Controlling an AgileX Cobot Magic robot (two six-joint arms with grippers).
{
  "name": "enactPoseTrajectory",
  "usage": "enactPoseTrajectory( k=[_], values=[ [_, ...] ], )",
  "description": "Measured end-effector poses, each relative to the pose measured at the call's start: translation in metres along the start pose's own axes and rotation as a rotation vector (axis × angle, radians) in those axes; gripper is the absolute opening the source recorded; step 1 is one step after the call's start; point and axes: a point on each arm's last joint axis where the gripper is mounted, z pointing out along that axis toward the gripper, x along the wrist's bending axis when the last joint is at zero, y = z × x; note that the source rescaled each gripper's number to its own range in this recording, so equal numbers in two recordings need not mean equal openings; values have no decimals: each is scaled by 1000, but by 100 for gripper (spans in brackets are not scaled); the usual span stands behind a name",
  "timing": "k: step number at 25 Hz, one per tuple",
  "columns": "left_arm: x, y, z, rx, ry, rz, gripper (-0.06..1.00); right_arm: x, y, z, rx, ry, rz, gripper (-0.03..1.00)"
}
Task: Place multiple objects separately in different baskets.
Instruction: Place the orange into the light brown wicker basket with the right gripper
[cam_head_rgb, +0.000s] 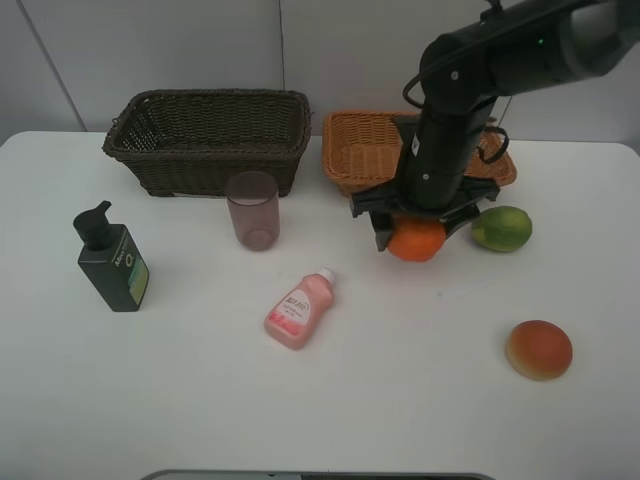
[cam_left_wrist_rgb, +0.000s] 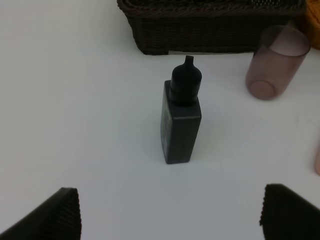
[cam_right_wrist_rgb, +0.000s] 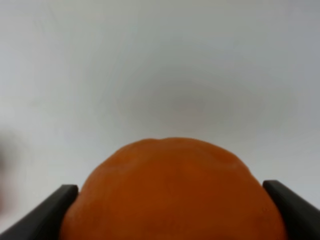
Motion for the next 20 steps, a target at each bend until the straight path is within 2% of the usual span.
enactPoseTrajectory(
  k=[5, 10, 20],
  values=[
    [0, 0, 0, 0, 0, 0, 92, -6, 20, -29, -48, -68, -55, 35],
    [0, 0, 0, 0, 0, 0, 92, -10, 40, -55, -115, -63, -100, 35],
    [0, 0, 0, 0, 0, 0, 92, -62, 68, -52, -227, -56, 22, 35]
  ],
)
